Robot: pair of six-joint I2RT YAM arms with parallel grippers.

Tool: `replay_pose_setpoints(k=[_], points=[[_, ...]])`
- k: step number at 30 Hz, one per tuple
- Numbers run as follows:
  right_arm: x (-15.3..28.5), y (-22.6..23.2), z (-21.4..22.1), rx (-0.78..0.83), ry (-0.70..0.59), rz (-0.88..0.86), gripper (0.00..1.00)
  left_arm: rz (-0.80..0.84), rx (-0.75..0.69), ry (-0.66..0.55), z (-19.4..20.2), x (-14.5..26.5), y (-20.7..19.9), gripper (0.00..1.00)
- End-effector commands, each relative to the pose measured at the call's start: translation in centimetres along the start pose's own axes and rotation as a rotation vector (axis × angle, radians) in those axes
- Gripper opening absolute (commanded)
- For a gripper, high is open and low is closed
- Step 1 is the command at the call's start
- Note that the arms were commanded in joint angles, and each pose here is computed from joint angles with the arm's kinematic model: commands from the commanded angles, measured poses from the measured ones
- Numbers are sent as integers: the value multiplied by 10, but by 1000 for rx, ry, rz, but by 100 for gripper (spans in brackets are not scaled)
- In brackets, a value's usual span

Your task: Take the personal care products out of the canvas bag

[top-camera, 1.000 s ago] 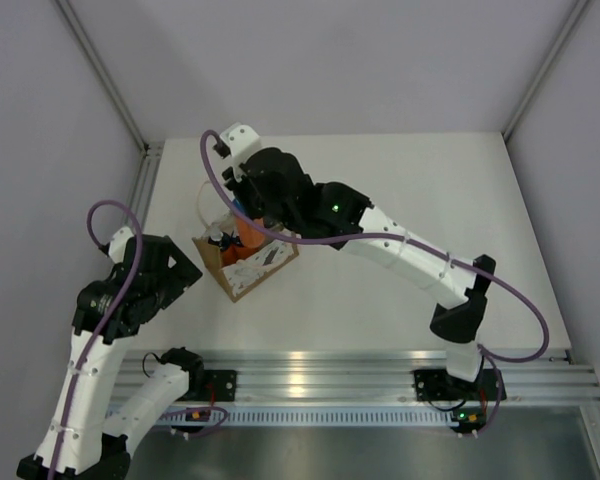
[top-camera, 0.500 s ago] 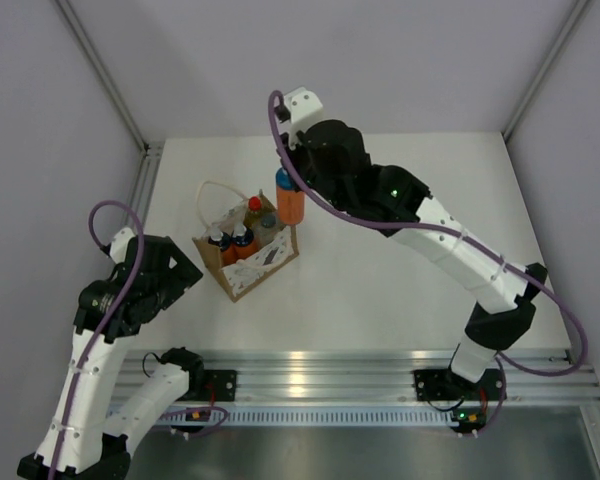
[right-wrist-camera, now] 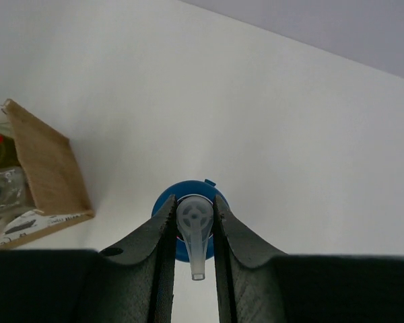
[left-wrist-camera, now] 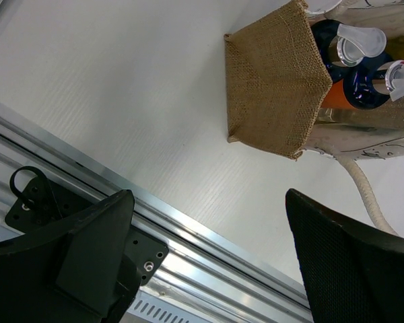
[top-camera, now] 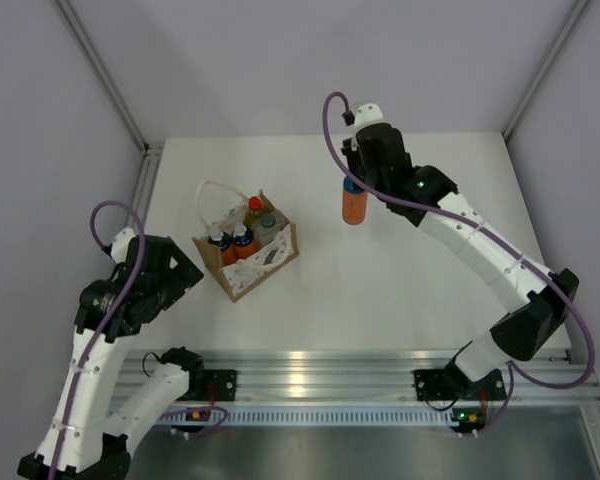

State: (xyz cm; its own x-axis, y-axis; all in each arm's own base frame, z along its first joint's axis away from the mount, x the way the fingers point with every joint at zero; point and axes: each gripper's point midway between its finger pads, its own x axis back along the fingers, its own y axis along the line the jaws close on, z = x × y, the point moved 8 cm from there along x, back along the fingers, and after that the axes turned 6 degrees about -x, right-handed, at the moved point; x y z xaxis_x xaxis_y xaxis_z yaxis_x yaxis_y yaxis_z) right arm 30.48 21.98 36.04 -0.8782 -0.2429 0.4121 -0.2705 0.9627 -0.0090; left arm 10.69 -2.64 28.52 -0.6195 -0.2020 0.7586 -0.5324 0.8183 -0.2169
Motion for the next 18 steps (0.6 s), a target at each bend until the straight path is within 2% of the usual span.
replay_pose_setpoints(k=[1,9,18], points=[[15,-15,-38,-154,-228,-56,0,-7,-8,17,4,1,3,98],[-24,-38,0,-189,-148,-10,0,0,-11,17,3,2,3,98],[-53,-48,29,-200,-149,12,0,9,-10,17,4,3,3,98]])
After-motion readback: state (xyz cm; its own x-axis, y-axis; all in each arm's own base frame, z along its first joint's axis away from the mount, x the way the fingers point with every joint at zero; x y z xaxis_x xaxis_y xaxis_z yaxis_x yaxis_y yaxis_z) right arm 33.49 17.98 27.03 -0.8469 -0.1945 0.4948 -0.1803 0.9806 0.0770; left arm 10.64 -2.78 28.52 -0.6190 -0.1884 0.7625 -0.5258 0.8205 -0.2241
